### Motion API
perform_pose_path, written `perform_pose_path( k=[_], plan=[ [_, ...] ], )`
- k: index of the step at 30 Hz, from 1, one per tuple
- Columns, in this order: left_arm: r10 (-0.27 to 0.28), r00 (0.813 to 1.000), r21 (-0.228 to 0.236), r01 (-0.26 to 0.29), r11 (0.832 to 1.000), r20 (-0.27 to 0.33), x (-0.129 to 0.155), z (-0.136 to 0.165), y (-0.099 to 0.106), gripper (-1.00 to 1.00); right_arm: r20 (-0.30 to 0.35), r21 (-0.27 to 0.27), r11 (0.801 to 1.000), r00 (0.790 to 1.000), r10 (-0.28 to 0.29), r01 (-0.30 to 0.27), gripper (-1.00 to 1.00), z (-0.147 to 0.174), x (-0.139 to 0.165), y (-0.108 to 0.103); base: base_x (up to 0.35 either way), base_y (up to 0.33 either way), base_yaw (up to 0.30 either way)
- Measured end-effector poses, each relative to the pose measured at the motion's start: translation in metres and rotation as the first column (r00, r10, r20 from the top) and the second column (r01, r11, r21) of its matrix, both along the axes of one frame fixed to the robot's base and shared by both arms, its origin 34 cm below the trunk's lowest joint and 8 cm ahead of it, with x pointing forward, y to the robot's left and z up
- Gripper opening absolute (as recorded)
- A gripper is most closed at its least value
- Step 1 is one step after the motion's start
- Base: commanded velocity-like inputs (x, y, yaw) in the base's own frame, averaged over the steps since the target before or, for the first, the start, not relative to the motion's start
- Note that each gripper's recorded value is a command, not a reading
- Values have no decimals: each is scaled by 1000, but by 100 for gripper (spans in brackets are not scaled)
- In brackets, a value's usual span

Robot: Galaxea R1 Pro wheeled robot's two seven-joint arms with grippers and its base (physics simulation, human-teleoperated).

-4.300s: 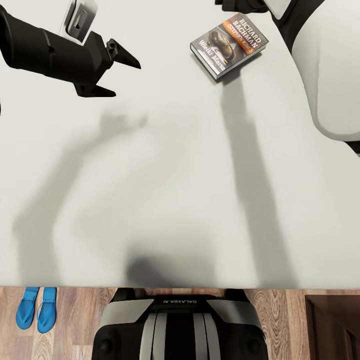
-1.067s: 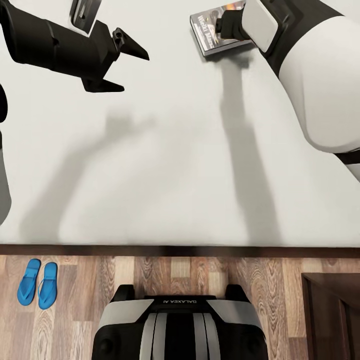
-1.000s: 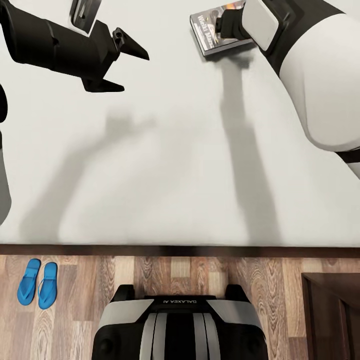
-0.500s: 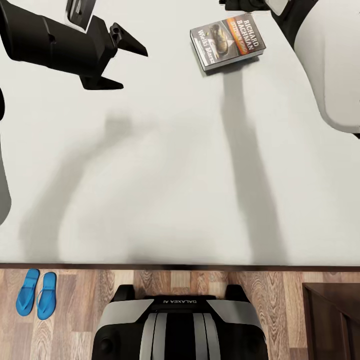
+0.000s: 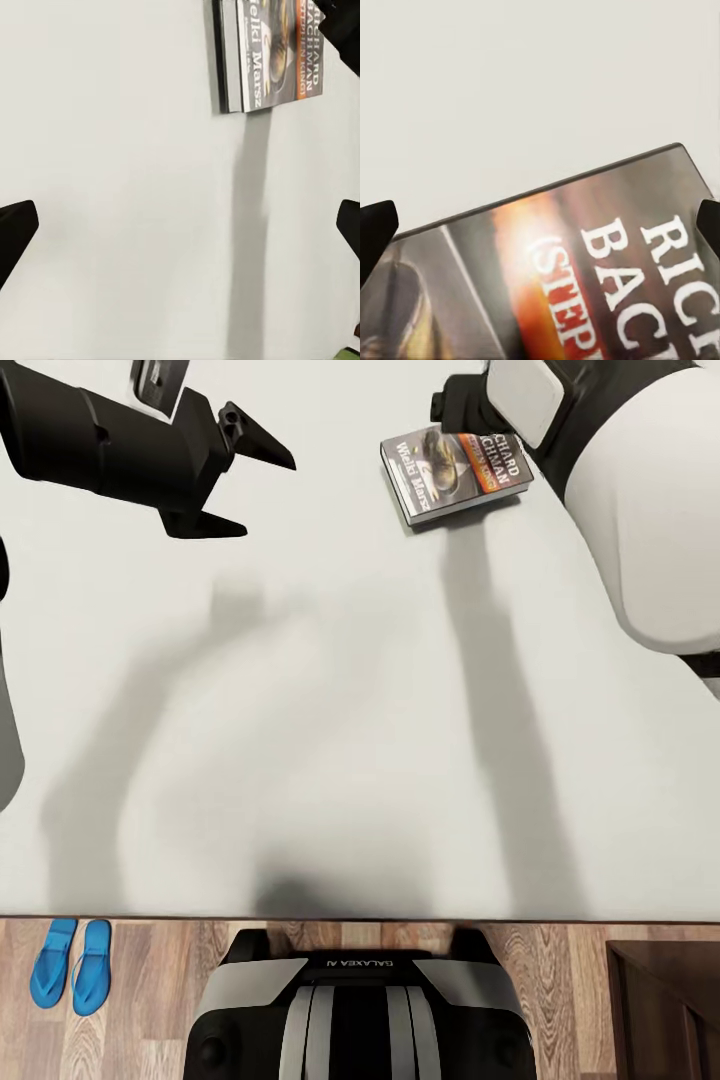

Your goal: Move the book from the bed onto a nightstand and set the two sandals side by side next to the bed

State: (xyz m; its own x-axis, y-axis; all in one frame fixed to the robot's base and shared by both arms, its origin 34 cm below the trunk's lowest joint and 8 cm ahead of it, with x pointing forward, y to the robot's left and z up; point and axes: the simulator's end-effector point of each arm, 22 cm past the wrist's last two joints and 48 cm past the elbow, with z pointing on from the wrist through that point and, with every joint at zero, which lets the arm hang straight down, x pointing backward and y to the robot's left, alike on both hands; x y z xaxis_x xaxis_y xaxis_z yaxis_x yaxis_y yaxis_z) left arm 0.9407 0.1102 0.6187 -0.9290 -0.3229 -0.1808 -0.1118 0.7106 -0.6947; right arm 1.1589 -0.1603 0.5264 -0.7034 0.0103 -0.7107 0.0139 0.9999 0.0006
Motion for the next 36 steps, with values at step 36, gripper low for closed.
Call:
perform_pose_path(
  k=[36],
  plan=[
    [-6,1000,0,6,1000,5,-1,1,-1,100,69,8,1000,997,-17,16,100,-2,3,-4,48,9,0]
  ],
)
